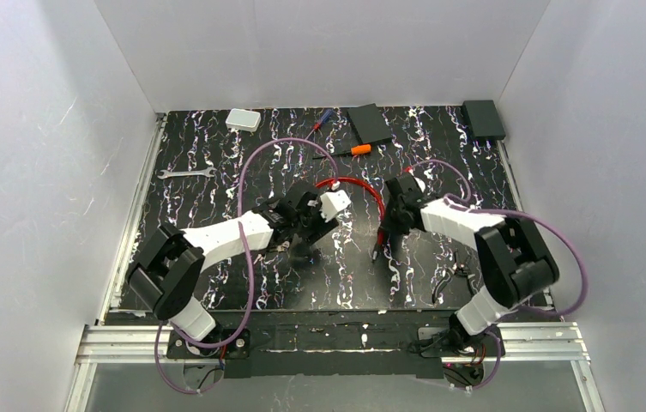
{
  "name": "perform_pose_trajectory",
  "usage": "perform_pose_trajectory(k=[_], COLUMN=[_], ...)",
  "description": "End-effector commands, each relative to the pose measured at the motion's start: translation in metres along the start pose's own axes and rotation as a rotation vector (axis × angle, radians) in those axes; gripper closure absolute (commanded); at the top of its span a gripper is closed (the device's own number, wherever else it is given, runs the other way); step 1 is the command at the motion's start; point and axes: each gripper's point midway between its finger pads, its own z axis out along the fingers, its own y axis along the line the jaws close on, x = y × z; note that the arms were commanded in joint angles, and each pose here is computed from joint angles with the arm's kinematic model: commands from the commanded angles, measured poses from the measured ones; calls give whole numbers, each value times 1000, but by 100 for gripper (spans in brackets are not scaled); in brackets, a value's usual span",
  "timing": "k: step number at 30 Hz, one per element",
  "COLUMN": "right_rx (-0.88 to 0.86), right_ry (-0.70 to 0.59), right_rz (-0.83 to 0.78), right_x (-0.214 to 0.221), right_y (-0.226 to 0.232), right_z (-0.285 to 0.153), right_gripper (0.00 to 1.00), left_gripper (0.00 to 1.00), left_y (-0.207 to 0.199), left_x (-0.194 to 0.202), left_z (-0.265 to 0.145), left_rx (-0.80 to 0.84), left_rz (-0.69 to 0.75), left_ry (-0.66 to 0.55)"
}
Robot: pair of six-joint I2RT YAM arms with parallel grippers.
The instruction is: Unlock with the key
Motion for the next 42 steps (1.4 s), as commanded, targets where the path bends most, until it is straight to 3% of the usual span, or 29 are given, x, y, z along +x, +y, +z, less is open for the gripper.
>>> perform_pose_trajectory(k=[1, 5, 8, 12, 14, 18, 20, 25, 30, 36, 39, 42], right_rx=[5, 15, 104, 198, 197, 138, 64, -113, -209, -76, -30, -36], right_ry=[52, 32, -57, -172, -200, -238, -263, -362, -559, -897, -994, -1027], right_rz=[-77, -179, -254, -297, -309, -321, -333, -347, -295, -23, 171, 243], right_x=[-1, -17, -48, -95, -110, -128, -131, -134, -143, -160, -151, -138], right_y=[8, 15, 8, 8, 16, 36, 49, 73, 71, 0, -41, -61], right_z=[25, 30, 21, 1, -10, -34, -50, -103, -166, -229, -254, -261], right_gripper=[97, 91, 62, 31, 21, 15, 3, 2, 2, 2, 2, 2], left_gripper=[44, 42, 41, 40, 34, 15, 3, 2, 2, 2, 2, 2], left_y=[34, 50, 63, 76, 81, 96, 103, 123, 152, 169, 170, 165], left_x=[-24, -29, -30, -33, -33, -36, -37, -44, -41, -41, -40, -40], left_z=[-21, -31, -36, -43, -47, -59, -67, -91, -130, -185, -228, -256], left_rx=[-157, -236, -299, -355, -385, -473, -519, -639, -849, -1007, -1065, -1062], left_rz=[-19, -19, -31, -47, -56, -70, -88, -131, -294, -380, -456, -464], left_ry=[-108, -135, -149, -171, -183, -219, -241, -319, -361, -427, -540, -628])
